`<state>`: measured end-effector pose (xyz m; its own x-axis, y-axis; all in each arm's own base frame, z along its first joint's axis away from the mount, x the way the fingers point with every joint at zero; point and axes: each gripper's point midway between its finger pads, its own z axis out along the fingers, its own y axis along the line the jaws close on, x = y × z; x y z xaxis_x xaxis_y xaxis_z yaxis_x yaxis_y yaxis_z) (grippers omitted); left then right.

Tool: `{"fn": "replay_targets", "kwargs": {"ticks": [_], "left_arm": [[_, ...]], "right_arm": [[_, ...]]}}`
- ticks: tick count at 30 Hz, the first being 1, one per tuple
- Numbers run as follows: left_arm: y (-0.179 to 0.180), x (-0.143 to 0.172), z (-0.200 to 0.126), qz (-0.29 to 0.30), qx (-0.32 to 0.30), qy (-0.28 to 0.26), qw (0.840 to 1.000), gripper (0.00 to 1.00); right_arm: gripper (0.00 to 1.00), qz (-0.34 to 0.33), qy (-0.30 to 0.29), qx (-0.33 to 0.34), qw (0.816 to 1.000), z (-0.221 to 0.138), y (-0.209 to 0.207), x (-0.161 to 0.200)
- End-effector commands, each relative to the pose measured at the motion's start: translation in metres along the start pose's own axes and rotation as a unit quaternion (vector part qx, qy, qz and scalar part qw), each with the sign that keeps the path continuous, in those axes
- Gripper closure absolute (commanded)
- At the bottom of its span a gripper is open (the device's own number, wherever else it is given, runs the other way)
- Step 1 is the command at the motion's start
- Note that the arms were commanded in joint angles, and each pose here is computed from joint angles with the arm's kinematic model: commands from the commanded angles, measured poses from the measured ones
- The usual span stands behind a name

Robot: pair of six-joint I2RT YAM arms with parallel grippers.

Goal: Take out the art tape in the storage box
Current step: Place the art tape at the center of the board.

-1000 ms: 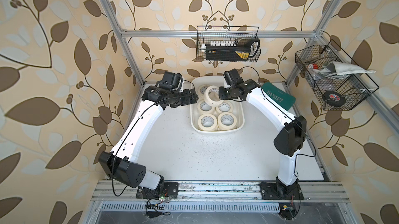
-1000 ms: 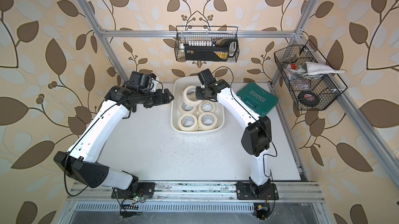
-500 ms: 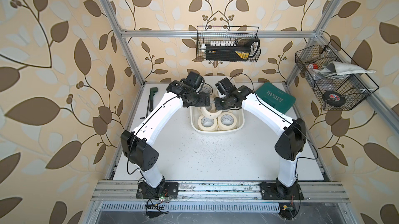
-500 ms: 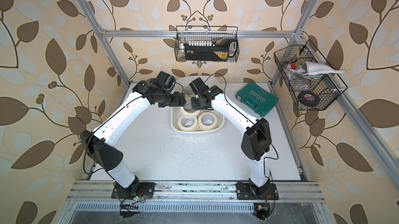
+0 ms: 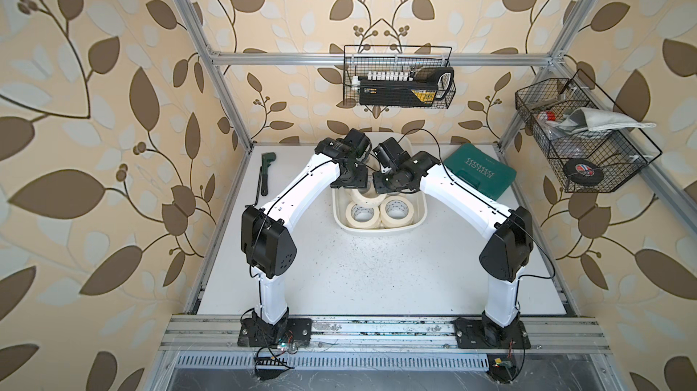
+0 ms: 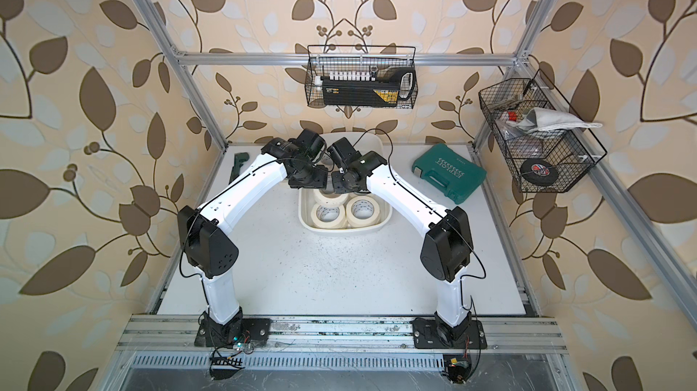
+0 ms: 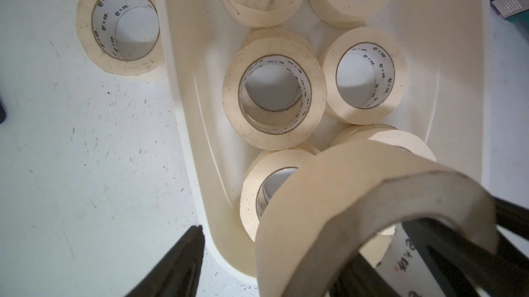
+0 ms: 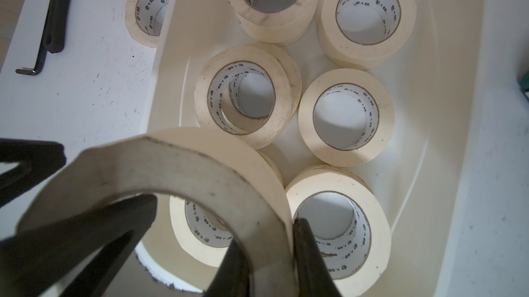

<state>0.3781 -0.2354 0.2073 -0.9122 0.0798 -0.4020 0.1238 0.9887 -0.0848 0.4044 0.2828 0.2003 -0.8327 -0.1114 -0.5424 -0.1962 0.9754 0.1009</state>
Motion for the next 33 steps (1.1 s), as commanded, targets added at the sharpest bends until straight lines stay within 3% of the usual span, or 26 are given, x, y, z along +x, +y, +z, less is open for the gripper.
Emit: {"fn": "replay_targets", "kwargs": {"ticks": [1, 2, 4, 6, 10, 17, 23, 29, 33], "left_arm": [[0.001, -0.005, -0.008, 0.015, -0.017, -0.011, 1.000, 0.52], [-0.003, -0.004, -0.006, 0.019, -0.008, -0.007, 1.000, 0.65], [-0.009, -0.001, -0.002, 0.026, 0.003, 0.000, 1.000, 0.78], [-0.010, 0.000, 0.001, 0.027, 0.002, 0.005, 1.000, 0.83], [-0.013, 0.000, 0.001, 0.029, 0.009, 0.005, 1.000, 0.93], [-0.022, -0.004, -0.003, 0.038, 0.037, -0.004, 0.999, 0.96], [-0.005, -0.017, -0.006, 0.039, 0.007, -0.020, 0.999, 1.00], [0.020, -0.044, -0.021, 0.030, -0.015, -0.051, 0.998, 1.00], [0.060, -0.064, -0.026, -0.011, -0.035, -0.065, 0.997, 1.00]], "right_arm": [[1.00, 0.003, -0.006, 0.007, 1.000, -0.006, 0.001, 0.002], [1.00, 0.003, -0.006, 0.006, 1.000, -0.006, 0.002, 0.003], [0.97, 0.001, -0.005, 0.004, 1.000, -0.008, 0.004, 0.005], [0.90, -0.002, -0.006, 0.004, 1.000, -0.010, 0.006, 0.008], [0.66, 0.001, -0.006, -0.001, 1.000, -0.015, 0.006, 0.010], [0.52, 0.005, -0.038, -0.021, 0.999, -0.041, 0.004, 0.005], [0.41, 0.020, -0.086, -0.053, 0.995, -0.070, -0.002, -0.001], [0.41, 0.095, -0.122, -0.123, 0.980, -0.087, -0.027, -0.011], [0.41, 0.124, -0.120, -0.121, 0.978, -0.084, -0.050, -0.009]]}}
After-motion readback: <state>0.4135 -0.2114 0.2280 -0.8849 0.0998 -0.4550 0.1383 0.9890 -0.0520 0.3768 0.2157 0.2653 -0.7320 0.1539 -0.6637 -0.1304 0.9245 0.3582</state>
